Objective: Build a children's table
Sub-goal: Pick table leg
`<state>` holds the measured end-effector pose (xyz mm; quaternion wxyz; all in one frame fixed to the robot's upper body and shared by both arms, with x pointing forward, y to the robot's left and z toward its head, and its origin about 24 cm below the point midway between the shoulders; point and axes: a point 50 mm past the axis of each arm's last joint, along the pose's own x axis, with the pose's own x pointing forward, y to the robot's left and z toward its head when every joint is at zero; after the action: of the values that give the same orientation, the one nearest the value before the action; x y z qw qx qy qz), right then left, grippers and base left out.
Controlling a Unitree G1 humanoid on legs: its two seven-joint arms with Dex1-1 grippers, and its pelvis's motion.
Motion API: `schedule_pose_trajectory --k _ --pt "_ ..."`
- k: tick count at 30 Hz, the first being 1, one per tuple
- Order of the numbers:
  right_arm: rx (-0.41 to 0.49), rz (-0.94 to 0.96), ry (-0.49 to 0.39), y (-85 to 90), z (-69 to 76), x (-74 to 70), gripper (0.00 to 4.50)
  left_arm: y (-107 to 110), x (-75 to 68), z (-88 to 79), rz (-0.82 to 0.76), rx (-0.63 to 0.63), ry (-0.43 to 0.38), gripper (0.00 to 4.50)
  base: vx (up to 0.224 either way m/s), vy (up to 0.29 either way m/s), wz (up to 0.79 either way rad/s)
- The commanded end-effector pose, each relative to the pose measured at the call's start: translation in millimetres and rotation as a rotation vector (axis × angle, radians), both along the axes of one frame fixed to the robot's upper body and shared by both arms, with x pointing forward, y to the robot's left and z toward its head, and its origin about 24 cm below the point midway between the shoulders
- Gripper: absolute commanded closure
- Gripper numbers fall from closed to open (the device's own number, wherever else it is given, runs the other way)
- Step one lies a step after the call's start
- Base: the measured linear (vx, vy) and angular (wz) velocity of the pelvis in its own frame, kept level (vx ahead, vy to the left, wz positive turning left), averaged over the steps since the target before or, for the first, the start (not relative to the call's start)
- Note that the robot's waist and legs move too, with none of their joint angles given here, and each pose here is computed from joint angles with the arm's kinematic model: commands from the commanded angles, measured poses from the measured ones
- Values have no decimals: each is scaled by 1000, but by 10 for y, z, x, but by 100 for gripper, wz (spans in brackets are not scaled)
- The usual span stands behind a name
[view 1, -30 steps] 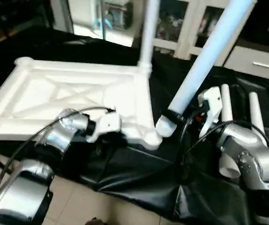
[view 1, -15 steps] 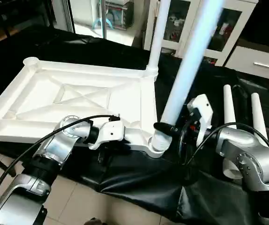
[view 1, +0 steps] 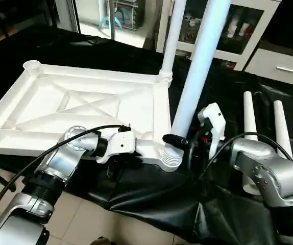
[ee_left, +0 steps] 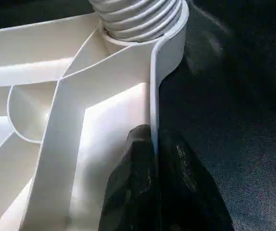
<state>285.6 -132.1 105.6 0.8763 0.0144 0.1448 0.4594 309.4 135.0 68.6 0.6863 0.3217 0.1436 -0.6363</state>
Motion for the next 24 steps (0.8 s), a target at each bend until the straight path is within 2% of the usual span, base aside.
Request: schedule_pose_trajectory --k 1,7,14,24 --pt "-38 13 13 50 -45 24 266 -95 -85 -171 13 -53 71 450 0 0 0" --pt "-64 13 17 104 -59 112 266 -82 -88 -176 21 -50 76 450 0 0 0" --pt "-67 15 47 87 -116 99 266 -56 -109 -190 33 -45 81 450 0 0 0" --pt "-29 -107 69 -114 -249 92 266 -6 -106 -181 61 -42 75 450 0 0 0"
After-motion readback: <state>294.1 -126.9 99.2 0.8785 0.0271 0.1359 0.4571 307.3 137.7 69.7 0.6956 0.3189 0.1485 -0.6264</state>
